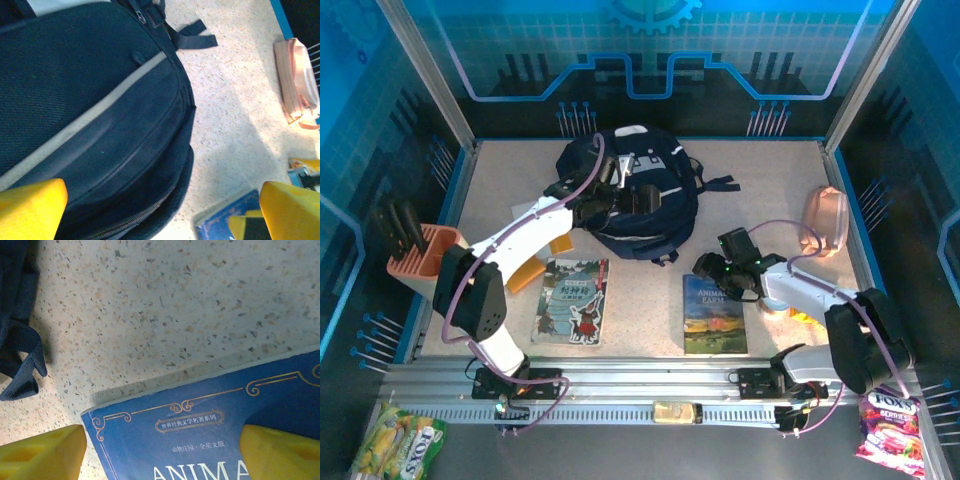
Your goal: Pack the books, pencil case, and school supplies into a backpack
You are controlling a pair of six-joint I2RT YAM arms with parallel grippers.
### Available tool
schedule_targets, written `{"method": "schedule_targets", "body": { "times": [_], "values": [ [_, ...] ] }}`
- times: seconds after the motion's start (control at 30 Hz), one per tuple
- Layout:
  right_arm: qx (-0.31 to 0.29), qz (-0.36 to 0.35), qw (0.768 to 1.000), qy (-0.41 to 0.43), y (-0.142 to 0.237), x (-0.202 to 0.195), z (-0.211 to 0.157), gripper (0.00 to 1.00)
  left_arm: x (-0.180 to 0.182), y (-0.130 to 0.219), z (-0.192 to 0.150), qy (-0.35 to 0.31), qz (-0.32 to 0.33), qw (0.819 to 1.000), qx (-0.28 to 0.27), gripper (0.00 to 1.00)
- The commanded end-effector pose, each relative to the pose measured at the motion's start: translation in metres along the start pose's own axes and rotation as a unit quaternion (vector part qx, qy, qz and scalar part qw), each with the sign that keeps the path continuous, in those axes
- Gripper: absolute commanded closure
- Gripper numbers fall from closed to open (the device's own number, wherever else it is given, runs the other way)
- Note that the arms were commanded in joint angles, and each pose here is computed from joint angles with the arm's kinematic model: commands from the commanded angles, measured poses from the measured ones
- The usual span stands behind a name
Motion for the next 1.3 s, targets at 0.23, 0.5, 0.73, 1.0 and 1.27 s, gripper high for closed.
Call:
{"method": "schedule_targets", "body": {
  "times": [0.23,0.5,0.73,1.0,1.27],
  "values": [
    [-0.039,-0.004,0.998,-0.045,-0.023,-0.001,0.050,0.20,-0.032,-0.029,-0.034,0.049,-0.090,0.992,0.075,0.01],
    [-0.066,0.038,0.997,0.001,0.000,0.023,0.082,0.28,-0.067,-0.071,-0.076,0.049,-0.106,0.981,0.156,0.07],
    [-0.081,0.014,0.997,0.002,0.030,0.004,0.071,0.37,-0.073,-0.102,-0.096,0.068,-0.088,0.970,0.217,0.31],
    [-0.054,-0.048,0.997,0.001,0.030,-0.030,0.050,0.50,-0.072,-0.124,-0.107,0.089,-0.046,0.964,0.246,0.41],
    [-0.020,-0.042,0.999,-0.010,0.013,-0.039,0.048,0.61,-0.067,-0.142,-0.116,0.104,-0.039,0.956,0.272,0.54]
  ]
}}
Point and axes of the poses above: each hand's point on the last joint's axis, 136 mm out from that joint toward the fingers, its own y axis back along the fingers, its own x axis along the line the jaws close on, z = x × y, the point moved 8 cm from there along y, back along the fingers, and after that the axes turned 2 degrees about -y, right-handed, at the moved point
